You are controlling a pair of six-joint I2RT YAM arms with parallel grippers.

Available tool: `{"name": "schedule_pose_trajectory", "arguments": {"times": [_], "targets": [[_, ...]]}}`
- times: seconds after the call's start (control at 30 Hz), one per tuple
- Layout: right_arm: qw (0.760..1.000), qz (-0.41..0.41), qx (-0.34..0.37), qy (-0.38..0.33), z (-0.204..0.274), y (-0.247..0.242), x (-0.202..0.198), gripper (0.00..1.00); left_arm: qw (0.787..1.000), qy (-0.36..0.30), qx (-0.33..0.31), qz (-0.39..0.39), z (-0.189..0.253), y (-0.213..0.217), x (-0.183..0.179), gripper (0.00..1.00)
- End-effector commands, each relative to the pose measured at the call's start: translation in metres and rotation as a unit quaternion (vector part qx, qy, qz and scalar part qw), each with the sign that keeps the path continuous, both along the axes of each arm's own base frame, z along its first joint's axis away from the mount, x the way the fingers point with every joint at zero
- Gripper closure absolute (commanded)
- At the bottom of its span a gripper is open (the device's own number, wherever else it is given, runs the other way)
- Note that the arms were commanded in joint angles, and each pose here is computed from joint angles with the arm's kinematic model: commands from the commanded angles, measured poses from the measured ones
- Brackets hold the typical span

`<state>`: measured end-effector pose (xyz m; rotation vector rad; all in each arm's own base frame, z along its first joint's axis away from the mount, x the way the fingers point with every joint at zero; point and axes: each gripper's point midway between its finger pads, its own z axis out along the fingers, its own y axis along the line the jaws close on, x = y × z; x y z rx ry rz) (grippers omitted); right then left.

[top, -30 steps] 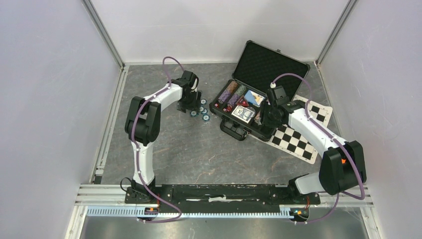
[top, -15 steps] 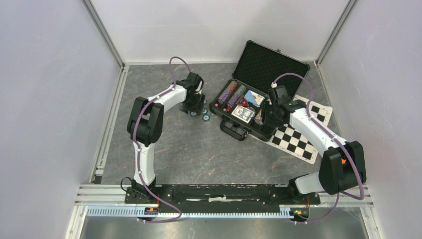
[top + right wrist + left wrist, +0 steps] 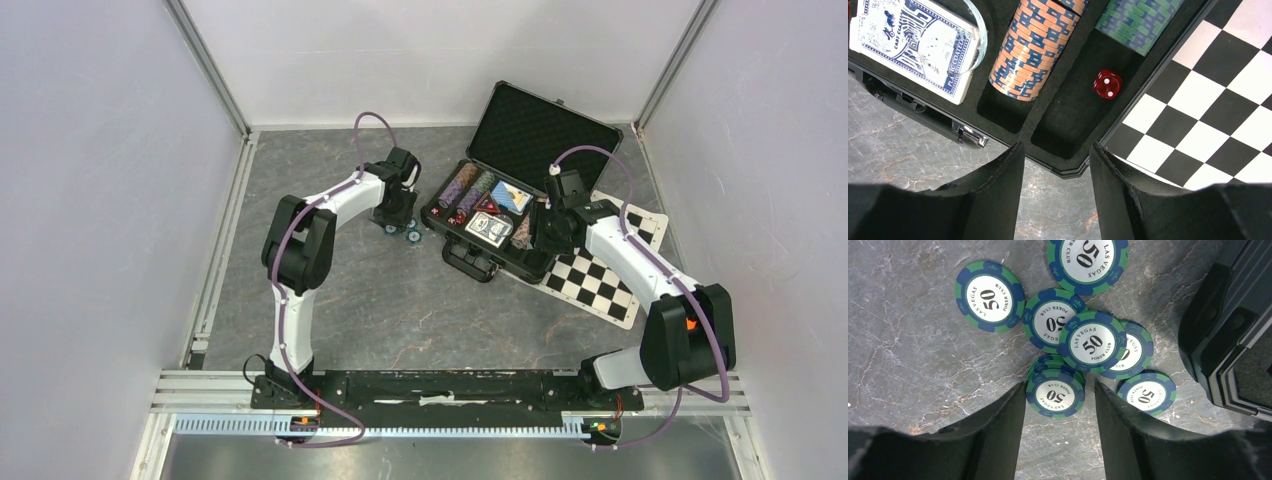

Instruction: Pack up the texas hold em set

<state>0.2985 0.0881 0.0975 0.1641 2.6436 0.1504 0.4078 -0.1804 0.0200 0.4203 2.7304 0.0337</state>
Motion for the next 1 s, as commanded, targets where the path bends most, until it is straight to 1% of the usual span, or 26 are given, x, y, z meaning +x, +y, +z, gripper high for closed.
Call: {"name": "schedule_pose_trajectory", "arguments": {"times": [0.0,0.17,0.4,0.57,0.63,0.67,0.7,0.77,0.83,0.9,0.97], "targets": [[0.999,0.009,0.008,-0.031,0.021,0.001,0.008,0.44,0.999,0.005,0.041,-0.006,-0.022,0.012,0.003,0.42],[0.999,0.008,0.01,-0.031,0.021,0.001,0.007,0.44,0.999,0.006,0.049,-0.004,-0.024,0.014,0.005,0.45],[0.999,0.007,0.012,-0.031,0.02,0.0,0.004,0.45,0.999,0.023,0.049,0.004,-0.029,0.013,0.009,0.44],[0.999,0.006,0.012,-0.032,0.021,-0.001,0.004,0.45,0.999,0.032,0.044,0.007,-0.028,0.013,0.005,0.51],[0.999,0.005,0.013,-0.03,0.02,-0.001,0.004,0.45,0.998,0.033,0.045,0.008,-0.027,0.014,0.003,0.52],[0.999,0.005,0.014,-0.03,0.02,-0.001,0.004,0.45,0.998,0.032,0.046,0.009,-0.026,0.015,0.003,0.51],[0.999,0.006,0.016,-0.031,0.02,0.0,0.005,0.45,0.998,0.033,0.045,0.011,-0.025,0.015,0.001,0.48],[0.999,0.007,0.018,-0.032,0.02,0.001,0.005,0.45,0.998,0.033,0.044,0.013,-0.022,0.016,-0.001,0.36],[0.999,0.008,0.018,-0.031,0.019,0.001,0.005,0.45,0.998,0.032,0.046,0.015,-0.019,0.018,-0.003,0.3],[0.999,0.007,0.019,-0.029,0.019,0.002,0.004,0.45,0.998,0.033,0.049,0.017,-0.019,0.019,-0.004,0.31],[0.999,0.009,0.021,-0.032,0.02,0.003,0.005,0.45,0.998,0.037,0.051,0.015,-0.019,0.02,-0.007,0.36]]}}
